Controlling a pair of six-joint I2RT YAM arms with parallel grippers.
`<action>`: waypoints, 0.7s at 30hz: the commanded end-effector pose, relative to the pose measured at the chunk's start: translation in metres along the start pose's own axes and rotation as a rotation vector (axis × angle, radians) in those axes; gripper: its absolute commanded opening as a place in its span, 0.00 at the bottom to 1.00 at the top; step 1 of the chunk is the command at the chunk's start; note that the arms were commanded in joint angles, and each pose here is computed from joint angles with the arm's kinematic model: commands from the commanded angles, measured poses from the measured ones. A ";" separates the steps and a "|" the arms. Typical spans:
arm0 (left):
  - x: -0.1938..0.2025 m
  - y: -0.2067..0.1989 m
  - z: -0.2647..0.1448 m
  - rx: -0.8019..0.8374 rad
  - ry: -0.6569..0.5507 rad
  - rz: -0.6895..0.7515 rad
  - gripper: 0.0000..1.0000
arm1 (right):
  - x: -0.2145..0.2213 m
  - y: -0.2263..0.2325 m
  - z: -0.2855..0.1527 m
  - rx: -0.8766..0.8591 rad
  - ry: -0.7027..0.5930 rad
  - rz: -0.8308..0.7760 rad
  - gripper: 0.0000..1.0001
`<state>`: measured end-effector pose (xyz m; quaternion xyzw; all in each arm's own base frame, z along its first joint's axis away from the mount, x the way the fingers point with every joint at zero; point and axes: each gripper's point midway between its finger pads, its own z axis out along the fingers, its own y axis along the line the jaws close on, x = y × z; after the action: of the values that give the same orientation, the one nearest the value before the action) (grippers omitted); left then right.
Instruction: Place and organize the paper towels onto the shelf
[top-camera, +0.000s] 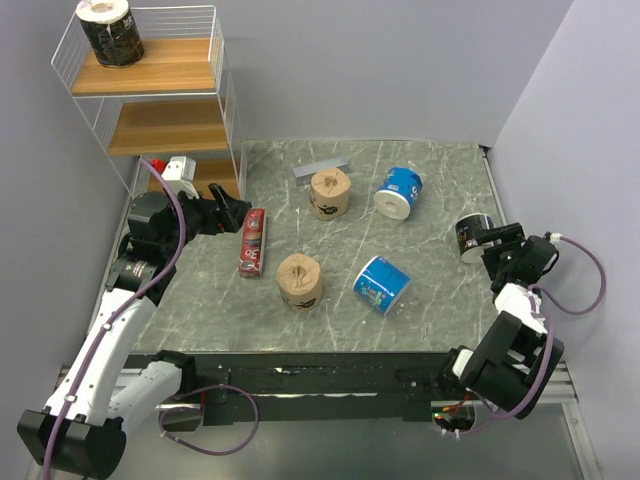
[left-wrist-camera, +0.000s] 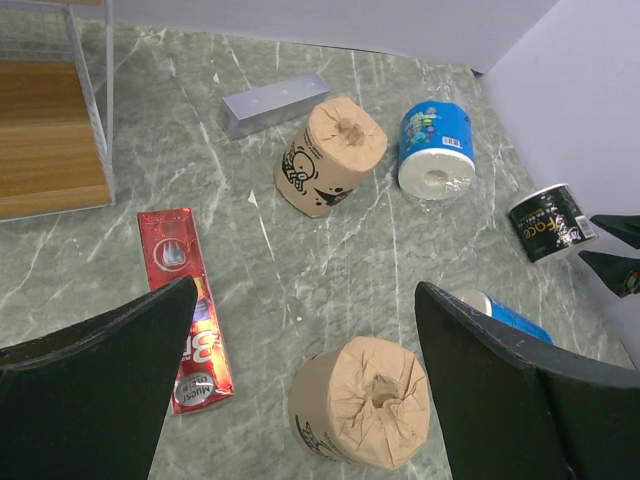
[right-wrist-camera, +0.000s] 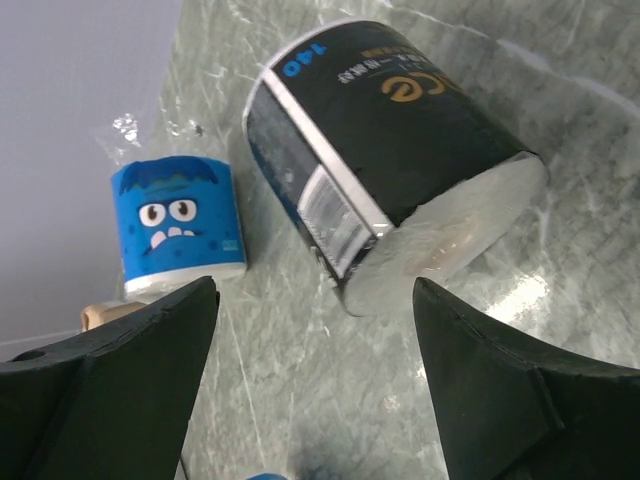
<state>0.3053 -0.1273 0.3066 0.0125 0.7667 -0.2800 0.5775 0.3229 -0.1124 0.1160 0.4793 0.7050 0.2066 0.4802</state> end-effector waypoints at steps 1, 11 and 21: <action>-0.019 -0.008 -0.003 0.015 -0.053 0.011 0.96 | -0.007 0.001 0.006 -0.041 -0.036 -0.025 0.84; -0.016 -0.004 0.000 -0.002 -0.041 0.016 0.96 | -0.005 -0.015 0.026 -0.061 -0.073 0.011 0.79; -0.015 -0.003 0.002 -0.006 -0.031 0.015 0.96 | -0.011 -0.007 0.035 -0.139 -0.091 -0.045 0.69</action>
<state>0.3082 -0.1263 0.3005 0.0076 0.7738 -0.2729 0.5716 0.3404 -0.1235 0.0802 0.4733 0.6912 0.2197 0.4999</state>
